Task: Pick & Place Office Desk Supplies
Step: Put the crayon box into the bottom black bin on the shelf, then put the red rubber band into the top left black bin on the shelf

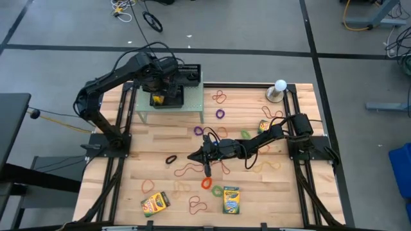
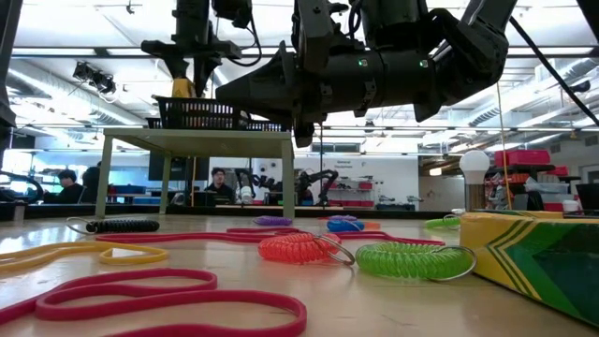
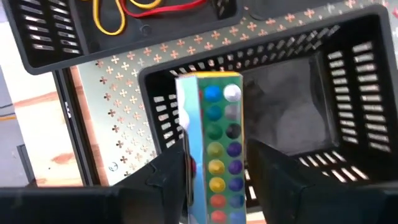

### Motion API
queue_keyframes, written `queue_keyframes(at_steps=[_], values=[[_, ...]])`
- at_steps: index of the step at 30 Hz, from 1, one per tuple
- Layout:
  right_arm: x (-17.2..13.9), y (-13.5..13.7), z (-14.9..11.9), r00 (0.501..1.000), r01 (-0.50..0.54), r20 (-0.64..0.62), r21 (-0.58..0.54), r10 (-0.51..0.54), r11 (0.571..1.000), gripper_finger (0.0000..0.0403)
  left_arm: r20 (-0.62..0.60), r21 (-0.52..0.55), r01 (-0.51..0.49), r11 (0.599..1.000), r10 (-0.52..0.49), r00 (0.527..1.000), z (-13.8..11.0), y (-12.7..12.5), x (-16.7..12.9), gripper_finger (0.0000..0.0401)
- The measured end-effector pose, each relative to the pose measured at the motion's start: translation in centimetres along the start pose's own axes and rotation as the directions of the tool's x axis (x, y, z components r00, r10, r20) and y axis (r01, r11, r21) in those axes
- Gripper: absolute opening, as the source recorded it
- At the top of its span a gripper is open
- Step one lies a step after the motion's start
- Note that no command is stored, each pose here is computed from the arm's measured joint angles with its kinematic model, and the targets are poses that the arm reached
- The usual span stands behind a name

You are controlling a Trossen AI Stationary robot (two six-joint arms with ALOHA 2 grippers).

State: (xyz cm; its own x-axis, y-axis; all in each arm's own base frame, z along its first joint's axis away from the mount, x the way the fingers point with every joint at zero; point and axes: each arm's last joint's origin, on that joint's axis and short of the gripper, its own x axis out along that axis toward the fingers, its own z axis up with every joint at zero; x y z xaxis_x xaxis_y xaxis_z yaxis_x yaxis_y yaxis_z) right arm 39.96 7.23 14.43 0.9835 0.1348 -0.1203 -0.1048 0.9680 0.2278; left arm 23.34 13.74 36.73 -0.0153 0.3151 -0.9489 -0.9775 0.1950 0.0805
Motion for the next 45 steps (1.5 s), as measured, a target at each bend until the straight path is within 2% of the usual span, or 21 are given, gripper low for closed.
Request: queue_keyframes(at_steps=[8,15,21,24,26,28,31,34,38,42,45], values=[[0.0,0.0,0.0,1.000,0.000,0.000,0.000,0.000,1.000,0.0013,0.003,0.036,0.004,0.999,-0.004,1.000,-0.1,0.0,-0.2,0.0231],[0.0,0.0,0.0,1.000,0.000,0.000,0.000,0.000,1.000,0.0013,0.027,0.062,0.021,0.998,-0.023,0.999,-0.4,0.8,-1.1,0.0265],[0.0,0.0,0.0,1.000,0.001,0.001,-0.007,-0.001,1.000,0.0013,0.183,0.143,0.053,0.988,-0.079,0.980,0.3,1.6,-4.8,0.0274],[0.0,0.0,0.0,1.000,0.001,0.001,-0.007,-0.001,1.000,0.0013,0.262,0.260,0.068,0.963,-0.138,0.955,0.2,1.9,-7.3,0.0270],[0.0,0.0,0.0,1.000,0.002,0.000,-0.009,-0.002,1.000,0.0013,0.301,0.360,0.075,0.930,-0.192,0.934,-0.5,1.4,-8.6,0.0259],[0.0,-0.1,-0.1,1.000,0.005,-0.013,-0.020,-0.005,1.000,0.0013,0.355,0.475,0.045,0.879,-0.238,0.904,-1.8,0.7,-9.7,0.0237],[-0.1,-0.2,-0.5,0.998,0.028,-0.059,-0.059,-0.032,0.998,0.0013,0.406,0.630,0.026,0.776,-0.357,0.841,-4.3,-0.5,-10.9,0.0185],[-0.3,-0.3,-0.4,0.992,0.078,-0.094,-0.098,-0.087,0.992,0.0007,0.390,0.745,0.067,0.663,-0.515,0.763,-6.9,-1.3,-11.2,0.0124],[-0.9,-0.1,0.5,0.982,0.103,-0.143,-0.139,-0.123,0.985,0.0005,0.331,0.840,0.110,0.531,-0.663,0.671,-10.3,-1.6,-10.0,0.0060],[-2.0,0.8,1.6,0.961,0.157,-0.197,-0.202,-0.197,0.967,0.0003,0.281,0.877,0.161,0.452,-0.755,0.593,-13.2,-1.3,-7.5,0.0019],[-2.9,1.7,2.4,0.942,0.191,-0.225,-0.251,-0.249,0.949,0.0003,0.250,0.896,0.196,0.400,-0.816,0.521,-15.1,-1.3,-5.3,0.0006]])
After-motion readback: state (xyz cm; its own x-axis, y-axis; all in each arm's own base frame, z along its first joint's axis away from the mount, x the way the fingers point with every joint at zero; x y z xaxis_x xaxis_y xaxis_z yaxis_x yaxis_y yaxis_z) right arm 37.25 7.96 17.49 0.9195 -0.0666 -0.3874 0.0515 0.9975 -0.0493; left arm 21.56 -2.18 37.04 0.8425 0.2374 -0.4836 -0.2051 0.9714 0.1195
